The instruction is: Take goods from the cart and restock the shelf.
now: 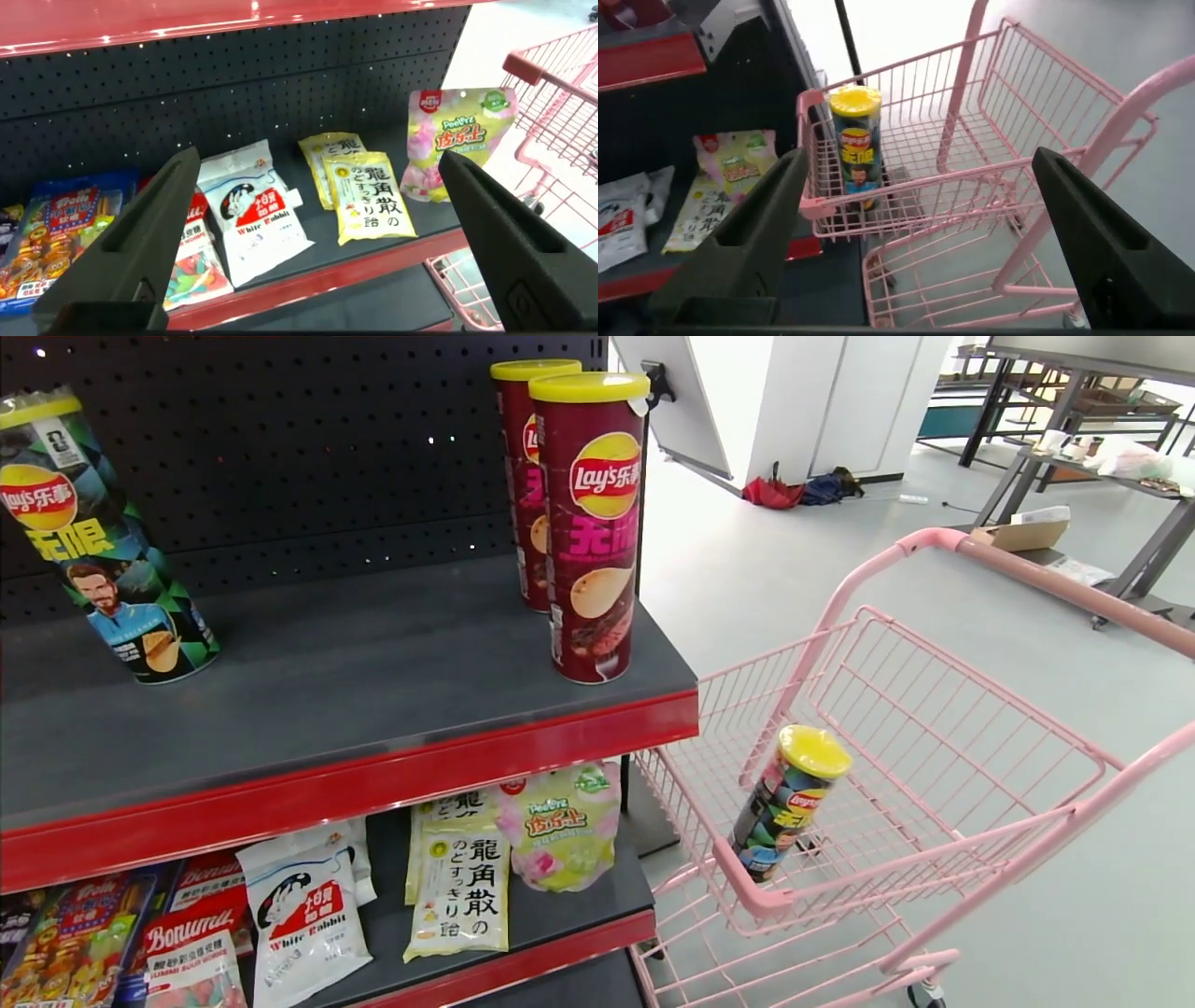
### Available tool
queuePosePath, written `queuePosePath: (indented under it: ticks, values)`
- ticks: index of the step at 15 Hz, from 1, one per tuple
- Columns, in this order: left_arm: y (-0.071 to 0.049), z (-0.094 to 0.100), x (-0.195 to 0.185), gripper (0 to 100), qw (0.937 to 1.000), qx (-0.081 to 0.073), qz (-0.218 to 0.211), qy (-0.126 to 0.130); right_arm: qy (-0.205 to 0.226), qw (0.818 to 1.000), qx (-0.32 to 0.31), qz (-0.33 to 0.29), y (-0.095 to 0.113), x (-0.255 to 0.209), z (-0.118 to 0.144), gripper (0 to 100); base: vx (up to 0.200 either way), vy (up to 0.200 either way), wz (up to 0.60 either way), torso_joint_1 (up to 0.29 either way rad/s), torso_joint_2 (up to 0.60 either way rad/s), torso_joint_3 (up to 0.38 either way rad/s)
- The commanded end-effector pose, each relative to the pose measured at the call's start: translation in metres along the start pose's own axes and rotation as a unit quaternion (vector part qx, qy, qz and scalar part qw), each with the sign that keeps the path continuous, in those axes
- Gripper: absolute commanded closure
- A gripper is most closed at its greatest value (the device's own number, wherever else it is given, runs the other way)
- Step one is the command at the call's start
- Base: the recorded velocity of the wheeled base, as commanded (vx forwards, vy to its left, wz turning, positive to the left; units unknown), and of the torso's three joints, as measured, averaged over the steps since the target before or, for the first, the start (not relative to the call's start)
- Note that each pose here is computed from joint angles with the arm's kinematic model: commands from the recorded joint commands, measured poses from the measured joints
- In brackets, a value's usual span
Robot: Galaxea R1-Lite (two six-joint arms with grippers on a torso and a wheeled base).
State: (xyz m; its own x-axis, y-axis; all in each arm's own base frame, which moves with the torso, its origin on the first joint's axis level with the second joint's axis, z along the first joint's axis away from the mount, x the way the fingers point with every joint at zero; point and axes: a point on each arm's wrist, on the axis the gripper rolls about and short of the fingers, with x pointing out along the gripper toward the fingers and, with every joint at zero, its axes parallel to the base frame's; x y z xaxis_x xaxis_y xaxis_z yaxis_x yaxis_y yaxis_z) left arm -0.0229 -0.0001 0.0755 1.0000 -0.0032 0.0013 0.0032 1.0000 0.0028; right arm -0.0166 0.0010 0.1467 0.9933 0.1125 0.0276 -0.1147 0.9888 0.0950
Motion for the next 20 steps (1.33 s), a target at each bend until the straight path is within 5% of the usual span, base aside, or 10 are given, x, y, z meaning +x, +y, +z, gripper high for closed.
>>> queuePosePath:
  ticks: [1,2,4,6,15,20]
  values:
    - [0.0,0.0,0.0,0,1.0,0.0,0.0,0.001,0.185,0.979,0.041,0.075,0.01,0.135,0.039,0,0.0,0.0,0.0,0.0,0.0,0.0]
    - [0.0,0.0,0.0,0,1.0,0.0,0.0,0.001,0.185,0.979,0.041,0.075,0.01,0.135,0.039,0,0.0,0.0,0.0,0.0,0.0,0.0]
    - [0.0,0.0,0.0,0,1.0,0.0,0.0,0.001,0.227,0.966,0.063,0.11,0.012,0.202,-0.02,0,0.0,0.0,0.0,0.0,0.0,0.0]
    - [0.0,0.0,0.0,0,1.0,0.0,0.0,0.001,0.247,0.956,0.068,0.14,0.011,0.223,-0.044,0,0.0,0.0,0.0,0.0,0.0,0.0]
    - [0.0,0.0,0.0,0,1.0,0.002,0.0,0.0,0.295,0.936,0.065,0.179,0.028,0.258,-0.075,0,0.0,0.0,0.0,0.0,0.0,0.0]
    - [0.0,0.0,0.0,0,1.0,0.002,0.0,0.0,0.266,0.95,0.055,0.157,0.03,0.294,-0.094,0,0.0,0.0,0.0,0.0,0.0,0.0]
